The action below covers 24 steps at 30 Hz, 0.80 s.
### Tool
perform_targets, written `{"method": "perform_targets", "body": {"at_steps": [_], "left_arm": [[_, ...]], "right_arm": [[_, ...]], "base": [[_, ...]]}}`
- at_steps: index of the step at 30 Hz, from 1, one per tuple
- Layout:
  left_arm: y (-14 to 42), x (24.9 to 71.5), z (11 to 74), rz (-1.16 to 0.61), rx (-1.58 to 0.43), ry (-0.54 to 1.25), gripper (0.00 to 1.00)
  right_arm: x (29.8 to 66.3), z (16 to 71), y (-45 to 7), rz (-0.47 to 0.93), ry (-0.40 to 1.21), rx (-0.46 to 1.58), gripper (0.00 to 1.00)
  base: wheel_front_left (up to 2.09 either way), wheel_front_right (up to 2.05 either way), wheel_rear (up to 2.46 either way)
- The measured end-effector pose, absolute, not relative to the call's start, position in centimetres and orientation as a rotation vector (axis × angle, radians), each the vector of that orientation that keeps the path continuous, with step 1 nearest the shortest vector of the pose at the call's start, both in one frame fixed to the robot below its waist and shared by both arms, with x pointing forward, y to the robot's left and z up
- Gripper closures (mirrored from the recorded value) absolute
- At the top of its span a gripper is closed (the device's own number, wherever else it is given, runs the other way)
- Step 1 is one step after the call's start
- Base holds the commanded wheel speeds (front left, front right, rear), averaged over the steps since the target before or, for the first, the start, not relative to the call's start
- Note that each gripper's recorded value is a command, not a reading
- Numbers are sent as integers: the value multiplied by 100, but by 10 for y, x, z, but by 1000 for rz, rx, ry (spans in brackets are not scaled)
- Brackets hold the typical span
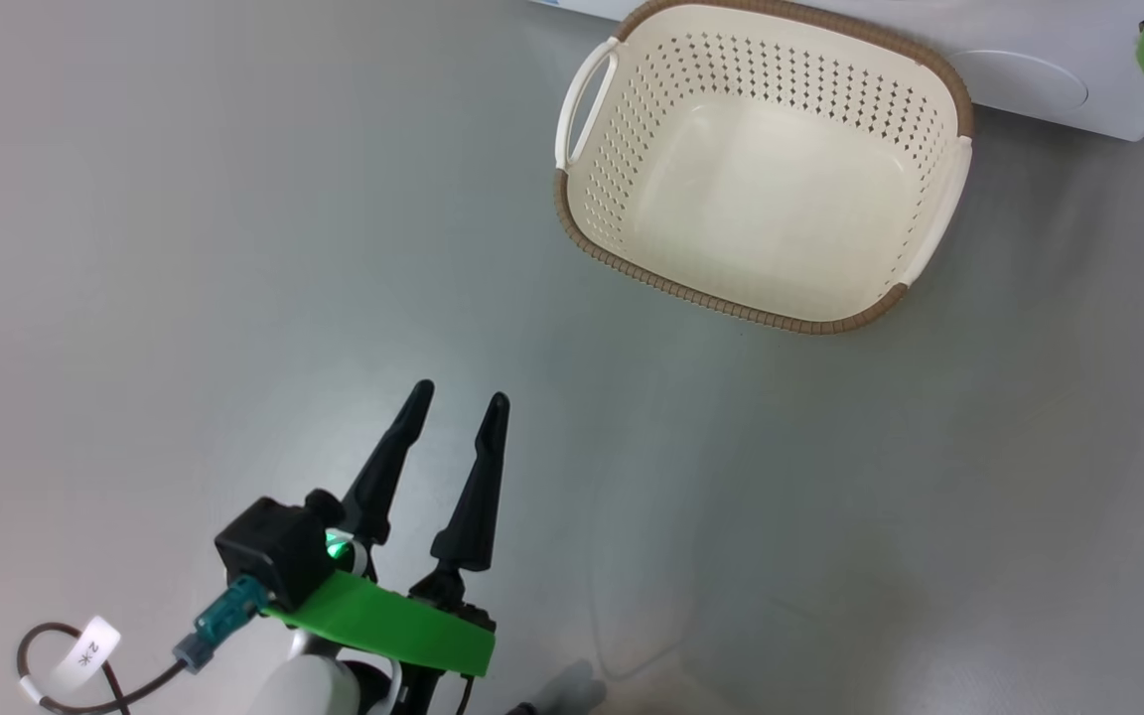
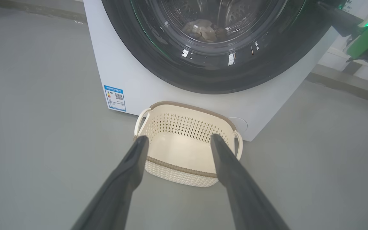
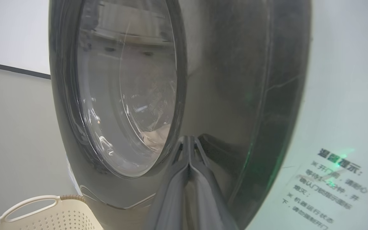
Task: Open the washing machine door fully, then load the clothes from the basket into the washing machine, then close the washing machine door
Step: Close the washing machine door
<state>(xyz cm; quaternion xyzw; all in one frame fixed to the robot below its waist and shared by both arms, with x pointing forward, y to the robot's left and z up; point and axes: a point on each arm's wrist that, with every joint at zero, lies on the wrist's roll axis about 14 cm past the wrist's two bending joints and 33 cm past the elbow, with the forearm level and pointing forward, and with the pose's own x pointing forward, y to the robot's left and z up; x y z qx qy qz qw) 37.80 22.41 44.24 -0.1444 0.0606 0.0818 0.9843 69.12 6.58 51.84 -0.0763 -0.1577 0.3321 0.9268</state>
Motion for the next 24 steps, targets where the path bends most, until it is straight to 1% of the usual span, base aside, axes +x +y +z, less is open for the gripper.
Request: {"method": "perform_targets", "body": {"at_steps": [15, 24], "left_arm": [[223, 378, 451, 157, -299, 94, 0], [225, 381, 464, 143, -279, 50, 0]], "right_arm": [[687, 536, 58, 658, -340, -173, 100], [656, 527, 49, 680, -294, -180, 100]], "base": [[0, 0, 0], [0, 0, 0]]}}
